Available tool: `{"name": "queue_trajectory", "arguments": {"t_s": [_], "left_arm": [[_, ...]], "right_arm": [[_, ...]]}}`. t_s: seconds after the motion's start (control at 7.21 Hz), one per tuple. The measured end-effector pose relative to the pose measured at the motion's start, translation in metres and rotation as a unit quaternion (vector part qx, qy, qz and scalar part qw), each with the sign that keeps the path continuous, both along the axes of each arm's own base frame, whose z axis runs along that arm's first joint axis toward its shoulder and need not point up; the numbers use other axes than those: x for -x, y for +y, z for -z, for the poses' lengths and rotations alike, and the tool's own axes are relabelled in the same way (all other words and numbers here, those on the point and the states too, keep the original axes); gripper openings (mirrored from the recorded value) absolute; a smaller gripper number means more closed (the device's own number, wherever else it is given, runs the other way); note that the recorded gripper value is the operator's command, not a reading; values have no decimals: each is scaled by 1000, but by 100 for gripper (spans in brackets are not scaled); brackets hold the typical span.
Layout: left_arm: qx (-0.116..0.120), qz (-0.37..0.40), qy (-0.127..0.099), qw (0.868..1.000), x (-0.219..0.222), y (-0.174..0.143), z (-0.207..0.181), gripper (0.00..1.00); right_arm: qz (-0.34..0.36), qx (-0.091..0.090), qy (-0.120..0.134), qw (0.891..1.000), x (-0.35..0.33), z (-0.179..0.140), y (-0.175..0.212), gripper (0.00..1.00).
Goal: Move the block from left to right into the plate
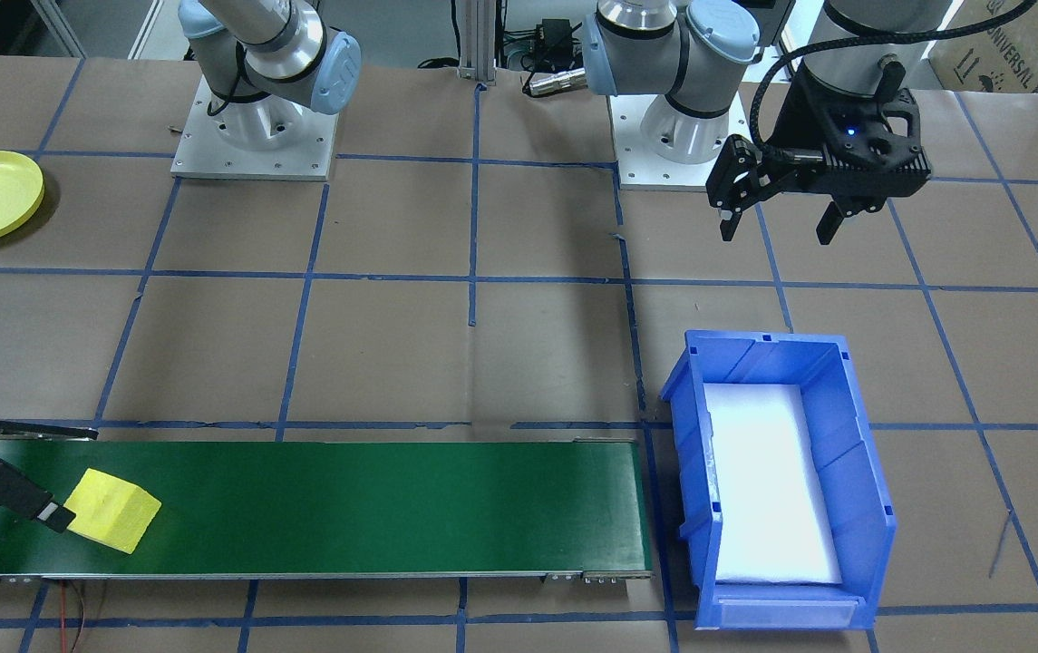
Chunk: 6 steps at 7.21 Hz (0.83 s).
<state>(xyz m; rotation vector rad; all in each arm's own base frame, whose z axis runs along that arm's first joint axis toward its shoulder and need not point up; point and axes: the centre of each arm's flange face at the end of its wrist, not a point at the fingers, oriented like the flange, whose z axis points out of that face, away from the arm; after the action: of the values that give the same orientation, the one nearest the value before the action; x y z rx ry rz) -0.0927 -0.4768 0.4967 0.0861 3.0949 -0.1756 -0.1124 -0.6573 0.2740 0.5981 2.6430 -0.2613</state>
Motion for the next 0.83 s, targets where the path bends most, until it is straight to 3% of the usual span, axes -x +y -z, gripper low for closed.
{"name": "queue_trajectory", "arguments": {"t_s": [0.42, 0.55, 0.69, 0.83], "left_arm": [[0, 1, 0, 1000, 1, 1, 0, 100], [0, 1, 0, 1000, 1, 1, 0, 100], [0, 1, 0, 1000, 1, 1, 0, 100], [0, 1, 0, 1000, 1, 1, 0, 100]], "right_arm": [[-6, -4, -2, 1000, -7, 10, -2, 100], [-7, -8, -2, 1000, -7, 18, -3, 77], [-8, -16, 8, 1000, -4, 27, -2, 40], [-8, -29, 35, 999, 1, 32, -1, 29]]}}
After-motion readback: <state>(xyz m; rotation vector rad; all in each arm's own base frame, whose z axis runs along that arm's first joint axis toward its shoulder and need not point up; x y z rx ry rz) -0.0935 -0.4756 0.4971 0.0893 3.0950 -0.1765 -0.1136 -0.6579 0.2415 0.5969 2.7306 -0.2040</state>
